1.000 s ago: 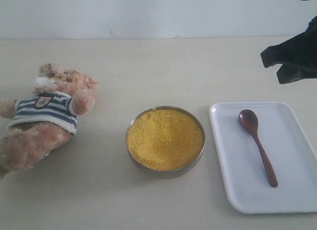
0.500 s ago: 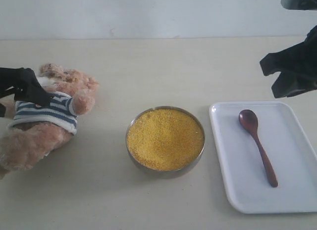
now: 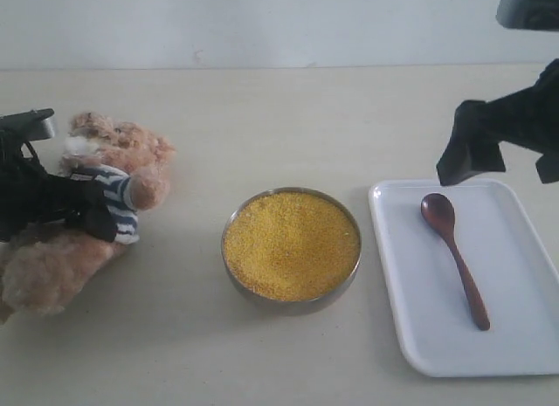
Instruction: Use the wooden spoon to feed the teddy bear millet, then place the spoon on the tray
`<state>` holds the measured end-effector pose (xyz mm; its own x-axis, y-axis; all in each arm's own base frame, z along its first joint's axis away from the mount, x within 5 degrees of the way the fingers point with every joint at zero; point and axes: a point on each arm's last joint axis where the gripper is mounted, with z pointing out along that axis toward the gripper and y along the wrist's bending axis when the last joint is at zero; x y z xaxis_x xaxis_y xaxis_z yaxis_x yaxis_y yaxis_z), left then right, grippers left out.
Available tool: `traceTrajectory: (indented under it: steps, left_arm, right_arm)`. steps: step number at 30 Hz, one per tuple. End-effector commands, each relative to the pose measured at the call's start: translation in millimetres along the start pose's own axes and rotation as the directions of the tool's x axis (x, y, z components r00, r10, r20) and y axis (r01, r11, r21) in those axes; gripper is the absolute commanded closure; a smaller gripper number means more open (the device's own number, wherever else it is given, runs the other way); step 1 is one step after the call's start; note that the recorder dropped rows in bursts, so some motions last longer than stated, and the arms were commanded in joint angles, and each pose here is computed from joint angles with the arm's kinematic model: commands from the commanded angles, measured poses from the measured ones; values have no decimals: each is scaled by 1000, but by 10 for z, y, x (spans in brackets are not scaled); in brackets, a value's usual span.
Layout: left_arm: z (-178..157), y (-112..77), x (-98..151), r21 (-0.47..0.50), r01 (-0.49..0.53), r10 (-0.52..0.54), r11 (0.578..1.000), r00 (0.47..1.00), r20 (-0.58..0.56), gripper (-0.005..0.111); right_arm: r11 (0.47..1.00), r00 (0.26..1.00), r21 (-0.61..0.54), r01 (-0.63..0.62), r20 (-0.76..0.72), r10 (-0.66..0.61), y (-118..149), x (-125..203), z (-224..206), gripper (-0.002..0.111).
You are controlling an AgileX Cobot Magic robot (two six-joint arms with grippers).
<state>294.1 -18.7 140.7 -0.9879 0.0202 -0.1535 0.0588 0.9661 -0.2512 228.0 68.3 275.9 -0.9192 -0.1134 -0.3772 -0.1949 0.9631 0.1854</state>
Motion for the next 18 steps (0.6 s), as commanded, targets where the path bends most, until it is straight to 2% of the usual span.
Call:
traceTrajectory:
  steps: [1,2,3,5,8,9,11,12,13,14,17,18]
  left_arm:
    - [-10,-23,36,2,-29,29,1000,998,-47,75]
    - [-41,-37,42,9,-48,49,999,998,-45,98]
    - [-68,-47,42,13,-71,72,997,997,-37,101]
    - [-142,-68,35,10,-69,69,998,998,-9,103]
    - [-266,-104,49,11,-112,112,994,994,16,103]
    - [-306,-132,62,14,-151,151,988,988,18,103]
    - [-371,-199,74,9,-212,211,977,977,34,103]
    - [-403,-247,84,3,-257,257,966,966,40,103]
    - [-440,-337,116,-16,-361,361,932,932,28,103]
    - [-452,-387,135,-25,-410,411,912,912,17,103]
    - [-440,-601,215,-46,-552,550,833,834,-41,103]
    - [-443,-640,238,-46,-573,571,818,819,-55,103]
  right_arm:
    - [999,999,49,-2,-33,4,-86,196,184,14]
    - [998,999,66,3,-35,-1,-109,225,217,15]
    - [997,999,80,9,-40,-6,-131,256,255,17]
    - [993,999,113,35,-43,-30,-172,282,296,27]
    - [987,995,143,67,-76,-57,-211,278,362,49]
    - [987,994,146,69,-98,-55,-220,280,403,52]
    - [987,990,147,69,-133,-49,-234,279,491,49]
    - [987,989,148,64,-138,-43,-241,267,544,46]
    - [987,989,150,56,-143,-35,-254,243,639,45]
    - [987,989,153,42,-145,-19,-263,232,696,46]
    - [987,980,159,27,-196,5,-302,229,937,62]
    - [987,977,159,29,-214,6,-309,237,981,62]
